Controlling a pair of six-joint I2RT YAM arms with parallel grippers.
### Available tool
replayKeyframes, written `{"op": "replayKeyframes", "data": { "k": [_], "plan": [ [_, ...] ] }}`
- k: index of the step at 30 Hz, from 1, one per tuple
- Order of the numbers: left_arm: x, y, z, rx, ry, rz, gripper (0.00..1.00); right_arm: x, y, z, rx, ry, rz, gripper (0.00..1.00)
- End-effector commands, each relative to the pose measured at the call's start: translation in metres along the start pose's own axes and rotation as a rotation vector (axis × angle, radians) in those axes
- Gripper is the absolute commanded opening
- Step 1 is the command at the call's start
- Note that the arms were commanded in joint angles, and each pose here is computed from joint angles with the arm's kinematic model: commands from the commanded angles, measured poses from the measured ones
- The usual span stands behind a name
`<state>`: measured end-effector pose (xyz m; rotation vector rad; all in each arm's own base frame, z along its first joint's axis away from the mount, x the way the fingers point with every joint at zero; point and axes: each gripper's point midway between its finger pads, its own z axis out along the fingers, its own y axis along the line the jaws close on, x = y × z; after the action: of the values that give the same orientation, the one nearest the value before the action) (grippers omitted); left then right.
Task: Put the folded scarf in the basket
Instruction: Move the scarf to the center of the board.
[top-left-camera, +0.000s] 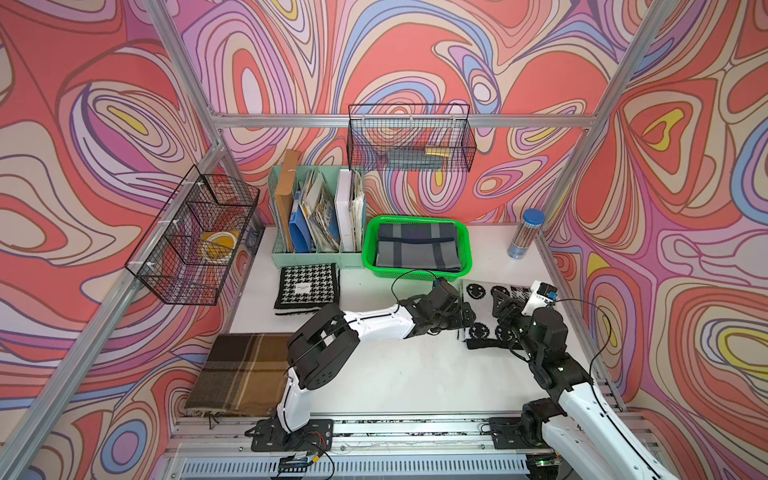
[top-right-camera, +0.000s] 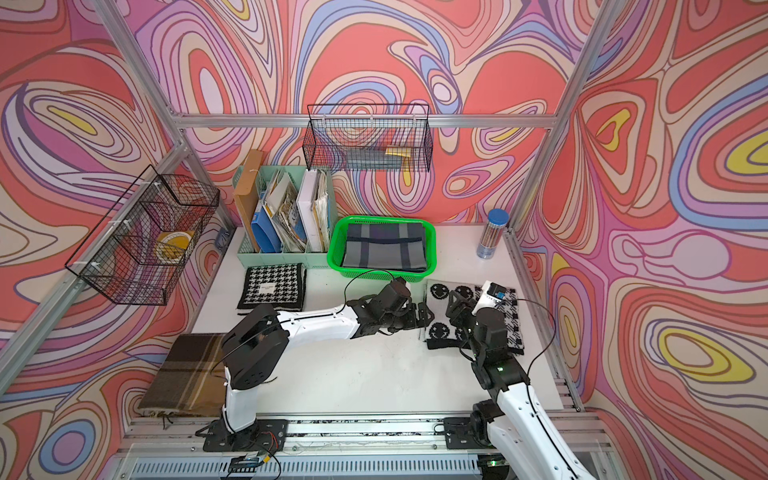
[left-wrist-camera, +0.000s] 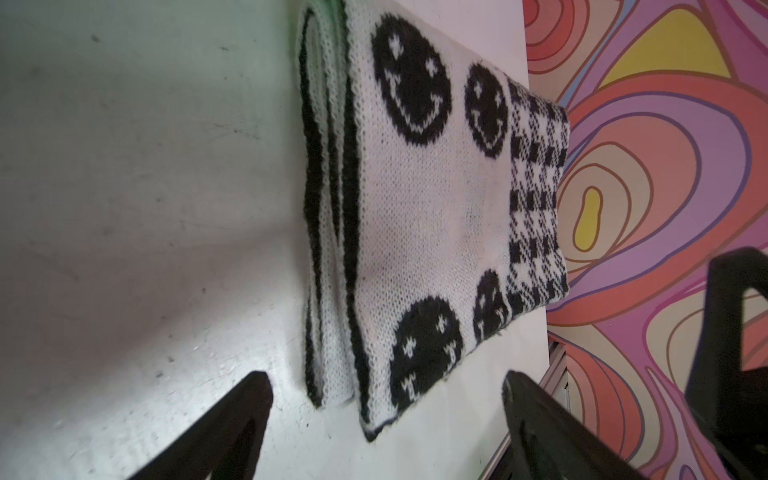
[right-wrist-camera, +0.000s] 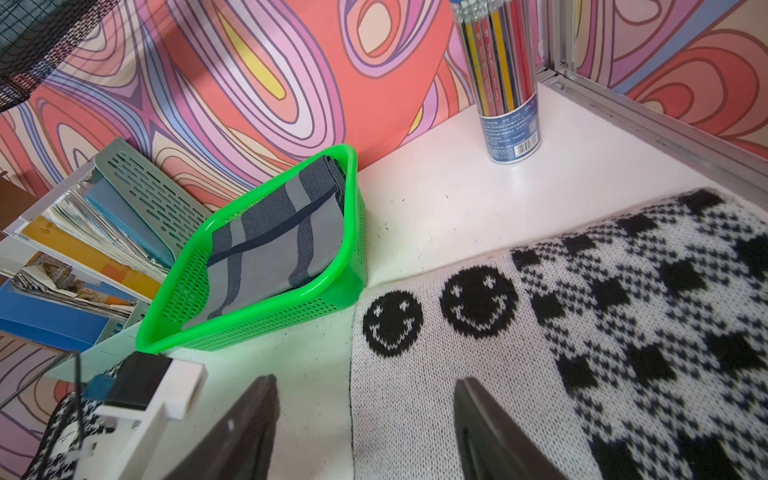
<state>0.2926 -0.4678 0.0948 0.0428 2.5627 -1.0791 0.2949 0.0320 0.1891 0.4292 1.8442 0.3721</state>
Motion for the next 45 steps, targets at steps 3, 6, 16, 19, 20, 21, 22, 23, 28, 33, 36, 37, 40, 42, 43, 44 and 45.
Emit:
{"op": "replayKeyframes", "data": {
  "k": [3, 6, 16, 19, 20, 21, 22, 23, 28, 33, 36, 37, 40, 42, 43, 44, 45],
  "plan": [
    [0.0, 0.005, 0.022, -0.01, 0.0, -0.028, 0.91, 0.007, -0.008, 0.002, 0.029, 0.018, 0.004, 0.68],
    [-0.001, 0.012, 0.029, -0.036, -0.013, -0.033, 0.91, 0.007, -0.008, 0.002, 0.029, 0.015, 0.007, 0.68],
    [0.001, 0.022, 0.052, -0.069, 0.006, -0.055, 0.87, 0.01, -0.009, 0.004, 0.032, 0.02, 0.007, 0.68],
    [0.002, 0.027, 0.057, -0.082, 0.007, -0.063, 0.83, 0.01, -0.01, 0.005, 0.034, 0.02, 0.008, 0.68],
    [0.002, 0.029, 0.059, -0.087, 0.009, -0.067, 0.82, 0.01, -0.01, 0.005, 0.033, 0.019, 0.008, 0.68],
    [0.005, 0.031, 0.061, -0.093, 0.014, -0.069, 0.82, 0.01, -0.01, 0.005, 0.035, 0.02, 0.008, 0.68],
    [0.005, 0.034, 0.062, -0.098, 0.016, -0.073, 0.82, 0.011, -0.01, 0.006, 0.035, 0.02, 0.008, 0.68],
    [0.006, 0.035, 0.063, -0.103, 0.015, -0.074, 0.81, 0.012, -0.011, 0.007, 0.039, 0.022, 0.008, 0.68],
    [0.01, 0.043, 0.07, -0.115, 0.024, -0.095, 0.65, 0.015, -0.015, 0.01, 0.061, 0.031, 0.002, 0.68],
    [0.009, 0.041, 0.063, -0.126, 0.022, -0.074, 0.16, 0.016, -0.016, 0.011, 0.062, 0.031, 0.001, 0.68],
    [0.006, 0.04, 0.051, -0.137, 0.017, -0.055, 0.0, 0.016, -0.016, 0.011, 0.062, 0.033, 0.0, 0.68],
    [0.006, 0.039, 0.046, -0.137, 0.014, -0.048, 0.0, 0.016, -0.016, 0.011, 0.062, 0.032, -0.001, 0.68],
    [0.003, 0.041, 0.026, -0.151, -0.018, -0.032, 0.0, 0.016, -0.016, 0.011, 0.06, 0.033, -0.001, 0.68],
    [0.002, 0.048, 0.008, -0.182, -0.05, -0.018, 0.0, 0.017, -0.015, 0.012, 0.059, 0.036, -0.001, 0.68],
    [0.002, 0.052, 0.0, -0.197, -0.063, -0.013, 0.0, 0.017, -0.015, 0.012, 0.057, 0.038, -0.002, 0.68],
    [0.002, 0.057, -0.01, -0.216, -0.076, -0.009, 0.0, 0.018, -0.015, 0.012, 0.057, 0.041, -0.003, 0.68],
    [0.002, 0.063, -0.02, -0.233, -0.087, -0.004, 0.0, 0.018, -0.015, 0.013, 0.056, 0.045, -0.004, 0.68]
  ]
}}
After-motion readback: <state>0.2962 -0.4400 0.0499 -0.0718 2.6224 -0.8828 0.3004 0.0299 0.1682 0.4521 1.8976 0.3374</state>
